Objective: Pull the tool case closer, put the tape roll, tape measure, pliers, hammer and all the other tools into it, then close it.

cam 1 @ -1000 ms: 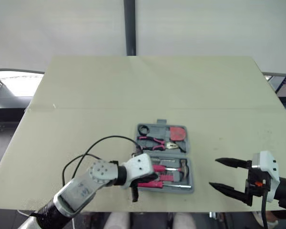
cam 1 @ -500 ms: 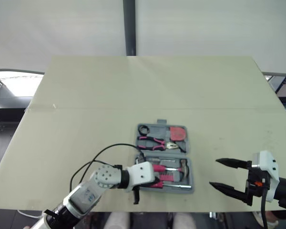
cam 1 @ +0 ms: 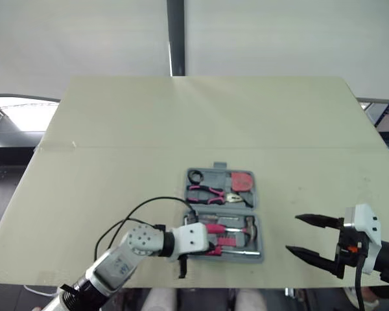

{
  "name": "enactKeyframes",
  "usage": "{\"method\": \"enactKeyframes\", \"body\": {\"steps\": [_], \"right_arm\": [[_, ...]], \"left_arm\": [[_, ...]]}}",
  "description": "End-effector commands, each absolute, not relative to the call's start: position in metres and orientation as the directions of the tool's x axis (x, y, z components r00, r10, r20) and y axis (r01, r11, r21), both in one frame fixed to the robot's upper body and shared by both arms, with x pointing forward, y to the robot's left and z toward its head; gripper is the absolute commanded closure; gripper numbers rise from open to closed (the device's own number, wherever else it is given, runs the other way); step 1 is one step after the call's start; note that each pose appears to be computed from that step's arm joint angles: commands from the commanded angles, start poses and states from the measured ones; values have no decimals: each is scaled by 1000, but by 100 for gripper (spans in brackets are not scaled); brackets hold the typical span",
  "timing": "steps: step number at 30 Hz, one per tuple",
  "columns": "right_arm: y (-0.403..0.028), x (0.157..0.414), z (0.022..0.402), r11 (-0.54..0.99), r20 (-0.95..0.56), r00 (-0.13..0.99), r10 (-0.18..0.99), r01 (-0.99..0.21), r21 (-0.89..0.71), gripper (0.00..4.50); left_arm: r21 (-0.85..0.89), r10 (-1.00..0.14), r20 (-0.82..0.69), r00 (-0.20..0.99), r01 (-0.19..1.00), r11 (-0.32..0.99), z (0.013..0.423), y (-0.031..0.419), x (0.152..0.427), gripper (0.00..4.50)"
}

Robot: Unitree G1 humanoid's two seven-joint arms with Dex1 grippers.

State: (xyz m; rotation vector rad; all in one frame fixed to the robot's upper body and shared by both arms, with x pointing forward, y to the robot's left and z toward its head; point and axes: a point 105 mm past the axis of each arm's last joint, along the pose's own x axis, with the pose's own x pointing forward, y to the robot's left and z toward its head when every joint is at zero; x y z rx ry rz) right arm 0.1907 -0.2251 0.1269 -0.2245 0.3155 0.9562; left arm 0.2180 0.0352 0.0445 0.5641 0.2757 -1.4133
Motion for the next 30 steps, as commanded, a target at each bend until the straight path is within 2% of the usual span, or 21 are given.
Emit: {"method": "enactKeyframes", "body": {"steps": [1,22,25,30], "right_arm": [[-222,189,135,551,-339,540,771,-832,-72,0],[-224,188,135,558,-342,546,765,-827,-74,0],[-224,189,135,559,-341,547,765,-826,-71,0],[-225,191,134,562,-351,544,763,-825,-59,0]], "left_arm": [[176,-820,-563,105,984,5,29,41,207,438],[82,-779,-625,50,997,-2,-5,46,194,438],[92,-808,-583,80,995,32,1,42,197,438],[73,-886,-423,189,982,174,39,41,208,438]]}}
